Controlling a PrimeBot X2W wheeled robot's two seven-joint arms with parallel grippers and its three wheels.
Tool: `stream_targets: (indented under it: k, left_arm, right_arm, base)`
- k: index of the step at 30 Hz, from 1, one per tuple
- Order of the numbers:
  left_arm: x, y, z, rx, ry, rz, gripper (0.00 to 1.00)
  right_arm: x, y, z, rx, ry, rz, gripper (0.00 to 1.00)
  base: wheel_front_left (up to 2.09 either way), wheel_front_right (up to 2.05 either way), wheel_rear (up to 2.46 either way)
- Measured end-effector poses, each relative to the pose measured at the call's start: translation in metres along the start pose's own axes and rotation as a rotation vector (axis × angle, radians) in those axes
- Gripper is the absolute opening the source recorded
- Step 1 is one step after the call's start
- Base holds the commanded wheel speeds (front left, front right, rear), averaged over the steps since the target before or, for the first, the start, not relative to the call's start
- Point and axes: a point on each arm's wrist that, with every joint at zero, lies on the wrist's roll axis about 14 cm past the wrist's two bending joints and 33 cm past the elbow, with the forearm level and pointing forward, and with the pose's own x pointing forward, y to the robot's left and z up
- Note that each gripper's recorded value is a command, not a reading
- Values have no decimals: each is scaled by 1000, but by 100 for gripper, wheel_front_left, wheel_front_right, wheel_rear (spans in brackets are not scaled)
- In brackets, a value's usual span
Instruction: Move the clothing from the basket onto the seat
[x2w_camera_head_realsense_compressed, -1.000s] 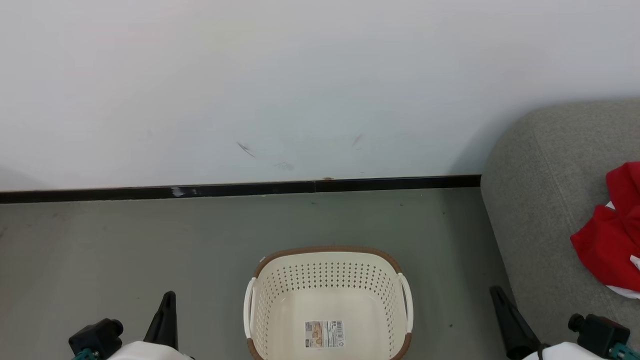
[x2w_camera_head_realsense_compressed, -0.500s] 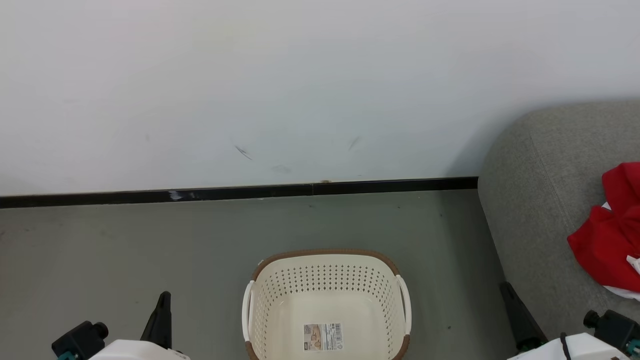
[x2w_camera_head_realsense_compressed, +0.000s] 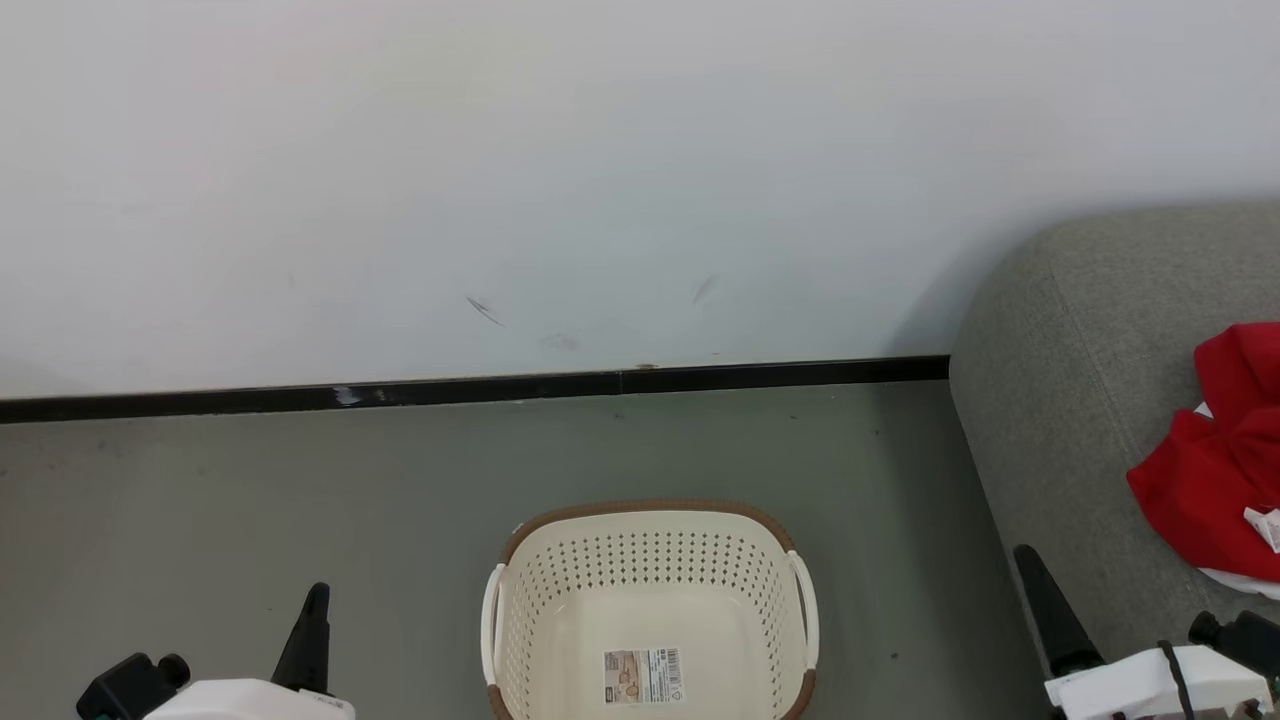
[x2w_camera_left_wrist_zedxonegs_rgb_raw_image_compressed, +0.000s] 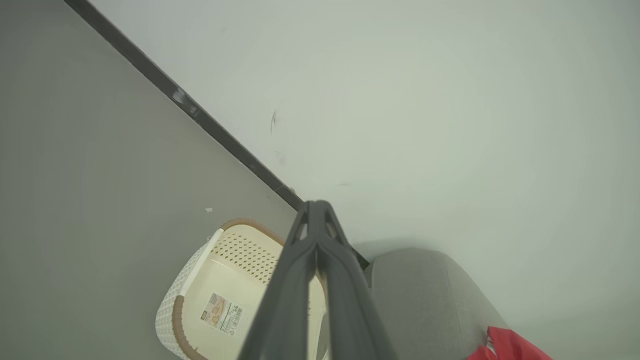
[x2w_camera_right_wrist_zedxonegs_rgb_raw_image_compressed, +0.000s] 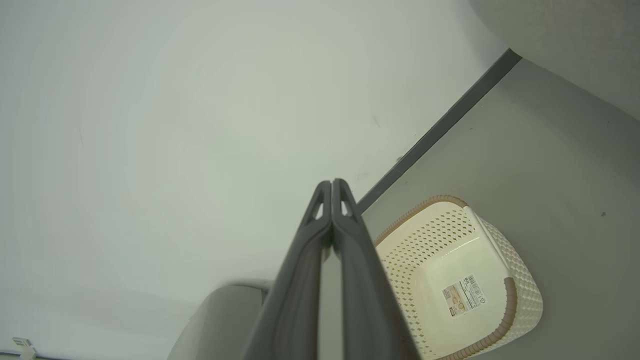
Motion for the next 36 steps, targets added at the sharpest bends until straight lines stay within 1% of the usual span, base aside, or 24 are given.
stream_targets:
  k: [7, 12, 22, 36]
  left_arm:
    - [1, -1, 2, -111, 10, -13, 0]
    - [3, -3, 5, -177, 8, -26, 0]
    - [4, -4, 9, -312, 13, -49, 0]
    - [8, -14, 19, -500, 2, -115, 0]
  right_arm:
    - [1, -7, 5, 116, -6, -24, 0]
    - [7, -3, 10, 191, -20, -15, 0]
    - [9, -9, 15, 344, -27, -32, 0]
    - [13, -12, 24, 550, -43, -34, 0]
  base:
    - [0, 0, 0]
    - [0, 0, 0]
    - [0, 0, 0]
    - [0, 0, 0]
